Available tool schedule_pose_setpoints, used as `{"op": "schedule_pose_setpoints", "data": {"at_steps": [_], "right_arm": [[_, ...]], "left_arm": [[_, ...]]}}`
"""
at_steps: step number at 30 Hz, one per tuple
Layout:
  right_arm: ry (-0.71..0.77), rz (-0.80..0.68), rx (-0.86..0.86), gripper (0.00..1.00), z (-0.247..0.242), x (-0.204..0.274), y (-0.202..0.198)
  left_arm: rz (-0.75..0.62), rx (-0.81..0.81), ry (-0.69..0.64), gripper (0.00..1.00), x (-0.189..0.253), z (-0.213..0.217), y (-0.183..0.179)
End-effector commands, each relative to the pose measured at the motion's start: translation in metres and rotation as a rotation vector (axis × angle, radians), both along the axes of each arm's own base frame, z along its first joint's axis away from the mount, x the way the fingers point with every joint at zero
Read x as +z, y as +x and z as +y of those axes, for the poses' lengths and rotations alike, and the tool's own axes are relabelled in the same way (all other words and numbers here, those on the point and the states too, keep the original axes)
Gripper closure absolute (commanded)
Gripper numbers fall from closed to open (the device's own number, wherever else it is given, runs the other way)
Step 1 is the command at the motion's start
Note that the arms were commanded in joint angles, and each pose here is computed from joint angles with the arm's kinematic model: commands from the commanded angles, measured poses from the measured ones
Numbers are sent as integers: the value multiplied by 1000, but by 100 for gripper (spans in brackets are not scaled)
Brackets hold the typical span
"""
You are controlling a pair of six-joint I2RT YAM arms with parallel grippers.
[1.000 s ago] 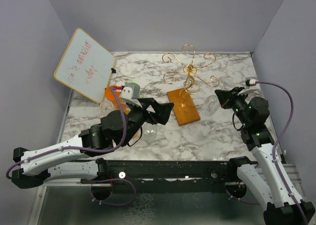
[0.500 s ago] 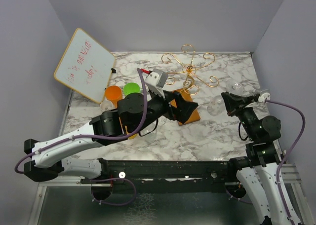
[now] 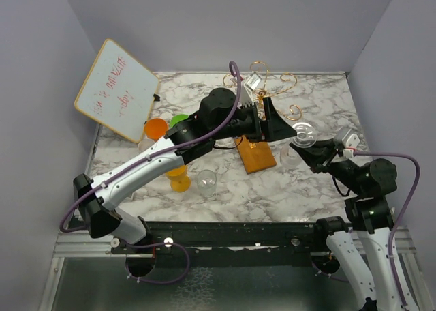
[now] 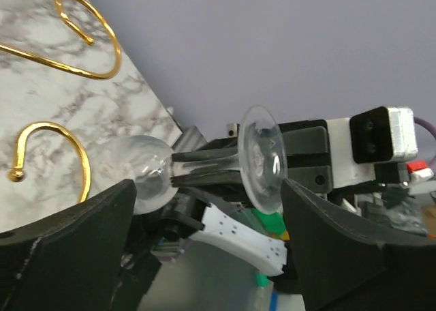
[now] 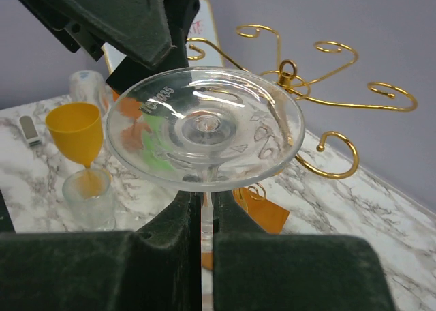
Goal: Place the wine glass upside down on the wine glass rack
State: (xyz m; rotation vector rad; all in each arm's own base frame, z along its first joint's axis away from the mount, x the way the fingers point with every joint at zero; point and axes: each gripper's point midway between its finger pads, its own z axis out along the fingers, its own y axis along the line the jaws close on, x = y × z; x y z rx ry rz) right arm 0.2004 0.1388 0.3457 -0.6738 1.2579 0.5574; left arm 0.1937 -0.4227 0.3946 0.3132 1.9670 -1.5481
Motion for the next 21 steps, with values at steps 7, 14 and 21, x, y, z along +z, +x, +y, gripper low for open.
{"op": "schedule_pose_setpoints", "data": {"at_steps": [7, 14, 21], "right_arm": [[-122, -66, 174, 99, 18, 6, -25], [-117, -62, 193, 99, 20, 6, -29], [-43, -57, 150, 63, 15, 8, -32]], "left_arm": [[213, -221, -142, 54, 23, -20, -30], [223, -245, -173, 94, 30, -18, -35], [294, -249, -248, 100, 40, -10, -38]]}}
